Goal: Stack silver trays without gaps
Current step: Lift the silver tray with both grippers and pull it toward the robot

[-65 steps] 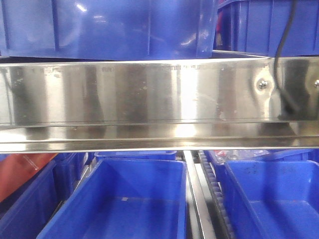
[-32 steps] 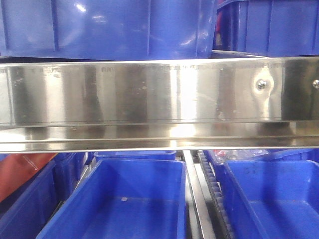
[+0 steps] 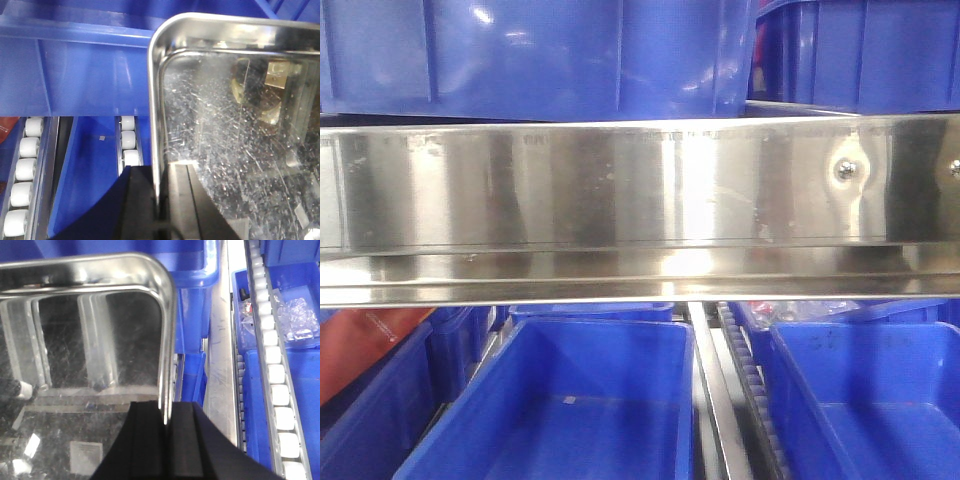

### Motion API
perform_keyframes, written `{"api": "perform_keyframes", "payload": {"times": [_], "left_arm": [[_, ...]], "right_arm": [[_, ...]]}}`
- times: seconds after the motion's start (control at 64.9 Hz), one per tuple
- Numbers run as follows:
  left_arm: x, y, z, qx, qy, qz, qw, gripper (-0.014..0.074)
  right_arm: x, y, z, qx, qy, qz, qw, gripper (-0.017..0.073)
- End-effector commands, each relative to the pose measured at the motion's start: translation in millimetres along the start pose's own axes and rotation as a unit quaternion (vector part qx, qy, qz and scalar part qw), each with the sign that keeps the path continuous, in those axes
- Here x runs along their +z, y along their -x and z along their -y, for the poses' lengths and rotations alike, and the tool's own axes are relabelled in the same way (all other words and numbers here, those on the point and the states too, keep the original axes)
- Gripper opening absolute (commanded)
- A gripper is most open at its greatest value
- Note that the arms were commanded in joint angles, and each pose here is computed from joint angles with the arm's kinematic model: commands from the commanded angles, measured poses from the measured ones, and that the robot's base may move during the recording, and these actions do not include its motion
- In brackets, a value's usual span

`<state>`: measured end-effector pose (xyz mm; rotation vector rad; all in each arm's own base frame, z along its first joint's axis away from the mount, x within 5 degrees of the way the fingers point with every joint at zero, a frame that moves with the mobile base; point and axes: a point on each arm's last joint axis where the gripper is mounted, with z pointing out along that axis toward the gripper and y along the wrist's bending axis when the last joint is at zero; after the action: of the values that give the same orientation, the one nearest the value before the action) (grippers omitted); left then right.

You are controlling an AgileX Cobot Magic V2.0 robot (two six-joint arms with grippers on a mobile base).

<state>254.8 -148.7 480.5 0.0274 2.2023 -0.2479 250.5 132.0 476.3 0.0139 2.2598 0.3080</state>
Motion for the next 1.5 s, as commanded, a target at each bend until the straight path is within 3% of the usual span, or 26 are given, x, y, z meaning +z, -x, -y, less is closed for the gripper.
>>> {"api": "perform_keyframes", "payload": {"times": [0.0, 1.48], "left_arm": [[-10.2, 4.0, 1.8, -0.002, -0.017, 0.021, 1.000, -0.0012], [-10.3, 7.7, 2.5, 0.002, -0.020, 0.041, 0.999, -0.0012]], "right_arm": [[-2.1, 4.5, -3.3, -0.008, 0.009, 0.021, 1.000, -0.0074], [7.2, 7.4, -7.6, -0.011, 0.017, 0.033, 0.999, -0.0074]]}}
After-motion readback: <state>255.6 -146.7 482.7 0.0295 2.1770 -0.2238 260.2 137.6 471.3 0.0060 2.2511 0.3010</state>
